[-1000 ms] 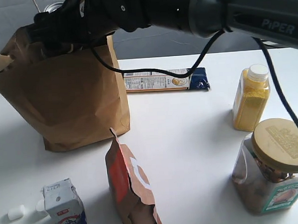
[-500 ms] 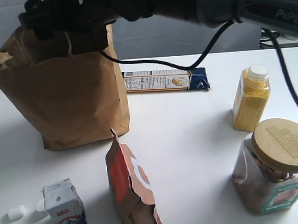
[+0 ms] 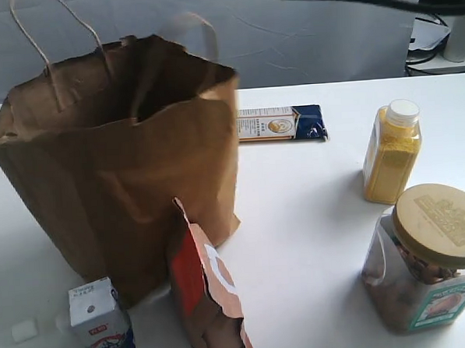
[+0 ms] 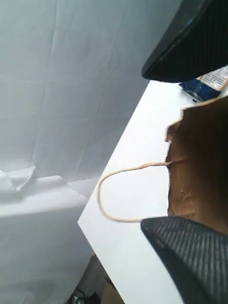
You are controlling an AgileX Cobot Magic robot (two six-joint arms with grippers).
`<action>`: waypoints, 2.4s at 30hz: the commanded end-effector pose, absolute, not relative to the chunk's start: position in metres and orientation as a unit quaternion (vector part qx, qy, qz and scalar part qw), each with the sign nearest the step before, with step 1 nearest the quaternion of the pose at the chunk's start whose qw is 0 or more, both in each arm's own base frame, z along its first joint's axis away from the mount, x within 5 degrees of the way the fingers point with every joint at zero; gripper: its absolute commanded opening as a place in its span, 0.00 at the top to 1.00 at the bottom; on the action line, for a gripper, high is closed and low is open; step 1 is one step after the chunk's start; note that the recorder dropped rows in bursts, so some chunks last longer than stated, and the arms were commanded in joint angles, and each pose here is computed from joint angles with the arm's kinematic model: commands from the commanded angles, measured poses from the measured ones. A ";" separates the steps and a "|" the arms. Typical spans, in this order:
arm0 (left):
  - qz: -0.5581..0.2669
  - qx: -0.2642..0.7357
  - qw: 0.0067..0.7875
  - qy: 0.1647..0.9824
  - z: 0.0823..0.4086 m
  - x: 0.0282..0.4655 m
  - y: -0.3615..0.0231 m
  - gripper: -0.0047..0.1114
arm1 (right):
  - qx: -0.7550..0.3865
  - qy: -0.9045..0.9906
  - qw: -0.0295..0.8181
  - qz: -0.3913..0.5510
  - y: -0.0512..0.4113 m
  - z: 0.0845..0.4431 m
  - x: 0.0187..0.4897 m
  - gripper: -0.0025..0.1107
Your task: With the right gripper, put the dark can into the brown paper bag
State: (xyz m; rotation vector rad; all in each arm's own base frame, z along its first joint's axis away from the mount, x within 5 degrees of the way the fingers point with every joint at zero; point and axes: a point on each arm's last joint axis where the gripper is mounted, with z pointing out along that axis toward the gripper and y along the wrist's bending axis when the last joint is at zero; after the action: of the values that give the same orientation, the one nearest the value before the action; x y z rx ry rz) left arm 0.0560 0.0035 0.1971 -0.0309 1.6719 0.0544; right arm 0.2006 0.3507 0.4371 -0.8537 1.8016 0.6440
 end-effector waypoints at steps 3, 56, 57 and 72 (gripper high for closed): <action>0.022 -0.012 0.672 0.740 0.197 0.056 0.003 0.96 | -0.349 0.721 0.527 0.284 0.318 0.447 0.184 0.37; 0.022 -0.012 0.672 0.740 0.197 0.056 0.003 0.96 | -0.044 0.662 0.721 0.199 0.024 0.222 0.071 0.75; 0.022 -0.012 0.672 0.740 0.197 0.056 0.003 0.96 | -0.044 0.656 0.726 0.201 0.023 0.223 0.068 0.78; 0.022 -0.012 0.672 0.740 0.197 0.056 0.003 0.96 | -0.089 0.715 0.680 0.136 0.018 0.202 0.054 0.98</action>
State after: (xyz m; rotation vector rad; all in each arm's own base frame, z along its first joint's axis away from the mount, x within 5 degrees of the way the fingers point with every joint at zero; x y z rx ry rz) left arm 0.0560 0.0035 0.1971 -0.0309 1.6719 0.0544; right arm 0.0534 0.0192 0.2038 -0.2055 1.5966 0.3361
